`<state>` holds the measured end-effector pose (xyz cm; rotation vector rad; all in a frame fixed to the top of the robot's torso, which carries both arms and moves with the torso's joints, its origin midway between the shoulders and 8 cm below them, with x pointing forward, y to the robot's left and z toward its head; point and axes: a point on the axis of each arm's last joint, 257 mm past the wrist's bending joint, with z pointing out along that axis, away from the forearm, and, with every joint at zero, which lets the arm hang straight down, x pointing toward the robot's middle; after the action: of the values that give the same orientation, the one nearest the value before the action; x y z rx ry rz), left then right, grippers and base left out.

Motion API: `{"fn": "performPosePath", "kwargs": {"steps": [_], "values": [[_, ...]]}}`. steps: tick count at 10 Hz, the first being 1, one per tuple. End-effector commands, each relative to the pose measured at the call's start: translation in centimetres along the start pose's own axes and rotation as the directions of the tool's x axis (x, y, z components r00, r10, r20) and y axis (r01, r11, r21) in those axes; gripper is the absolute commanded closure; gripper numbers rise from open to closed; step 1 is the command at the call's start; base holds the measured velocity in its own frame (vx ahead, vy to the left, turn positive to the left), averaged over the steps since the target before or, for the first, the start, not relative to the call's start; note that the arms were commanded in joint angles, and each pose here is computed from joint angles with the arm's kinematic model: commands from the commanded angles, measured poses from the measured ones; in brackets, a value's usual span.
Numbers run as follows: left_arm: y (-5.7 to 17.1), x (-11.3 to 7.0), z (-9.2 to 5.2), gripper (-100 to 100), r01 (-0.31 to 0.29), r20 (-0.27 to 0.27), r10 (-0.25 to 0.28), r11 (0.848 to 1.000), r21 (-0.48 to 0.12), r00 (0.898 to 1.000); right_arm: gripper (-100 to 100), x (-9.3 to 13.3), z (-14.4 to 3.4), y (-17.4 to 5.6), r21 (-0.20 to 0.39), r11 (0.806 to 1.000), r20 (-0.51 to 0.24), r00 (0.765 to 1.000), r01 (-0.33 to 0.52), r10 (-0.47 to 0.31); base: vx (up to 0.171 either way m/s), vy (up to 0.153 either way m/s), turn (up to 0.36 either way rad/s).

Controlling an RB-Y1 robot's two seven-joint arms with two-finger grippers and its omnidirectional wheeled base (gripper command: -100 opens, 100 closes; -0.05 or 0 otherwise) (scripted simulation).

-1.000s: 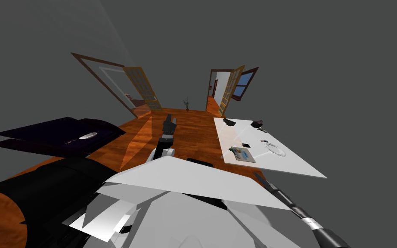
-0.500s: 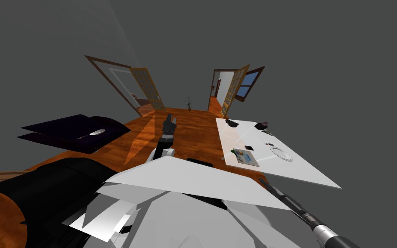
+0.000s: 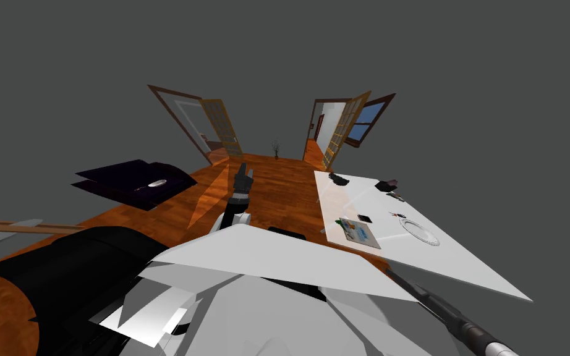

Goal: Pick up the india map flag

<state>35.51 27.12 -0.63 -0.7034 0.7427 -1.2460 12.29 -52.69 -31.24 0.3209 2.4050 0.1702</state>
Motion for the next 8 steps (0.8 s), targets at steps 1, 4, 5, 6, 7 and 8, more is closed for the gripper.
{"fn": "performPosePath", "kwargs": {"steps": [1,4,5,6,7,8], "values": [[0.0,0.0,0.0,0,0.0,0.0,0.0,1.0,0.0,1.0,-100,-0.1,0.1,0.0,-0.007,0.999,-0.033,0.999,0.041,-0.041,0.005,-0.005,-0.038],[0.0,0.0,0.0,0,0.0,0.0,0.0,1.0,0.0,1.0,-100,0.0,-0.4,-2.3,0.028,0.993,-0.101,0.988,0.116,-0.113,0.009,-0.002,0.107],[0.0,0.0,0.0,0,0.0,0.0,0.0,1.0,0.0,1.0,-100,0.1,-1.3,-4.9,0.077,0.984,-0.137,0.98,0.158,-0.147,0.011,0.002,0.234],[0.0,0.0,0.0,0,0.0,0.0,0.0,1.0,0.0,1.0,-100,0.2,-1.1,-4.7,0.065,0.982,-0.158,0.973,0.177,-0.165,0.013,-0.007,0.118],[0.0,0.0,0.0,0,0.0,0.0,0.0,1.0,0.0,1.0,-100,0.0,-0.8,-4.5,0.053,0.98,-0.167,0.969,0.193,-0.182,0.007,-0.005,-0.031],[0.0,0.0,0.0,0,0.0,0.0,0.0,1.0,0.0,1.0,-100,-0.1,-1.7,-6.9,0.096,0.967,-0.201,0.956,0.234,-0.212,0.012,0.0,0.221]]}}
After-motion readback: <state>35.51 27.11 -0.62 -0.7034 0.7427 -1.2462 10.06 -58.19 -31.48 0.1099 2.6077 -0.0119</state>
